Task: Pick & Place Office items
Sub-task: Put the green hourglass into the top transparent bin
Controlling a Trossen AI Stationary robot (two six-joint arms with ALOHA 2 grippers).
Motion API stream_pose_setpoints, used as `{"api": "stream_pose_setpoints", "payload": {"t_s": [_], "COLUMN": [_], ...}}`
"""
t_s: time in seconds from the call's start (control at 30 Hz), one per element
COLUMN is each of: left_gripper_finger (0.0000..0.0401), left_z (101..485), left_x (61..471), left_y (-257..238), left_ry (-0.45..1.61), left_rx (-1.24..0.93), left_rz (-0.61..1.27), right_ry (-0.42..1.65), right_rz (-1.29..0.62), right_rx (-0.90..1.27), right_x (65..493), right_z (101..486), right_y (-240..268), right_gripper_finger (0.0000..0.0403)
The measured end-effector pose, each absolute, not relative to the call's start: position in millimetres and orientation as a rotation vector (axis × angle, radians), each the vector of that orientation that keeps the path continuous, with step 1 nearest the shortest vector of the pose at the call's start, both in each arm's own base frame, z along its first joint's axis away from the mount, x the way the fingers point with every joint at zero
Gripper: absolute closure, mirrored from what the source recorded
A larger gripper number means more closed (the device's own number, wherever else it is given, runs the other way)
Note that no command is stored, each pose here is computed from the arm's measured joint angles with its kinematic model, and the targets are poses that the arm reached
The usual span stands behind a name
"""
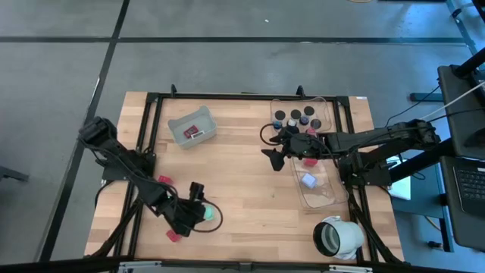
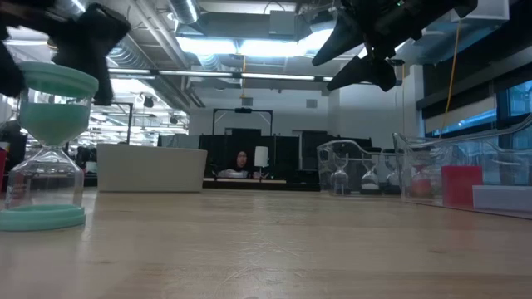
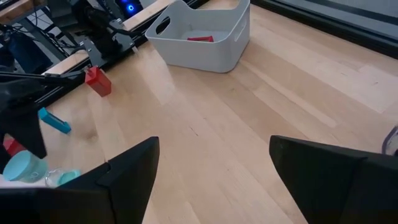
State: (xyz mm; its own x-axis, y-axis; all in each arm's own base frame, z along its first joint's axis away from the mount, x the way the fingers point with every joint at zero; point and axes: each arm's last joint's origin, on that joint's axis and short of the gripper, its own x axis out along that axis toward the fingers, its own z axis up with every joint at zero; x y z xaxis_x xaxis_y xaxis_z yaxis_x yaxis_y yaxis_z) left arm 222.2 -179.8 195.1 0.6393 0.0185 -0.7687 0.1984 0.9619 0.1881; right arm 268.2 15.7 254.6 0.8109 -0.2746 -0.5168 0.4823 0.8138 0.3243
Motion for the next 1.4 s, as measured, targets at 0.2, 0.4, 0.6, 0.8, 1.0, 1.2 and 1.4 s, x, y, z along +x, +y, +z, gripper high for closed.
{"api": "stream_pose_setpoints", "payload": {"t_s": [0.2, 0.4, 0.6, 0.8, 1.0, 1.2, 1.4], "left_gripper_finger": [0.0111, 0.0111, 0.0123, 0.0184, 0.0204, 0.0204, 0.0202], "left_z": [187.4, 189.9, 190.8, 191.4, 201.5, 227.8, 270.3], "left_x": [230.8, 231.8, 232.9, 233.7, 239.2, 247.1, 258.2], "left_y": [-172.4, -171.6, -172.3, -173.3, -176.1, -176.4, -179.2], "left_ry": [0.926, 0.914, 0.9, 0.893, 0.853, 0.783, 0.612], "left_rx": [0.261, 0.25, 0.223, 0.169, 0.116, 0.211, 0.38], "left_rz": [-0.112, -0.118, -0.108, -0.098, -0.072, 0.05, 0.192], "right_ry": [0.471, 0.472, 0.473, 0.473, 0.471, 0.441, 0.341], "right_rz": [-0.42, -0.419, -0.42, -0.42, -0.42, -0.411, -0.306], "right_rx": [0.463, 0.461, 0.461, 0.461, 0.465, 0.473, 0.523], "right_x": [268.2, 268.2, 268.2, 268.2, 268.3, 269.9, 276.1], "right_z": [254.6, 254.6, 254.4, 254.4, 254.5, 257.1, 268.0], "right_y": [15.7, 15.7, 15.7, 15.7, 15.7, 15.9, 19.4], "right_gripper_finger": [0.0097, 0.0097, 0.0097, 0.0097, 0.0097, 0.0097, 0.0097]}}
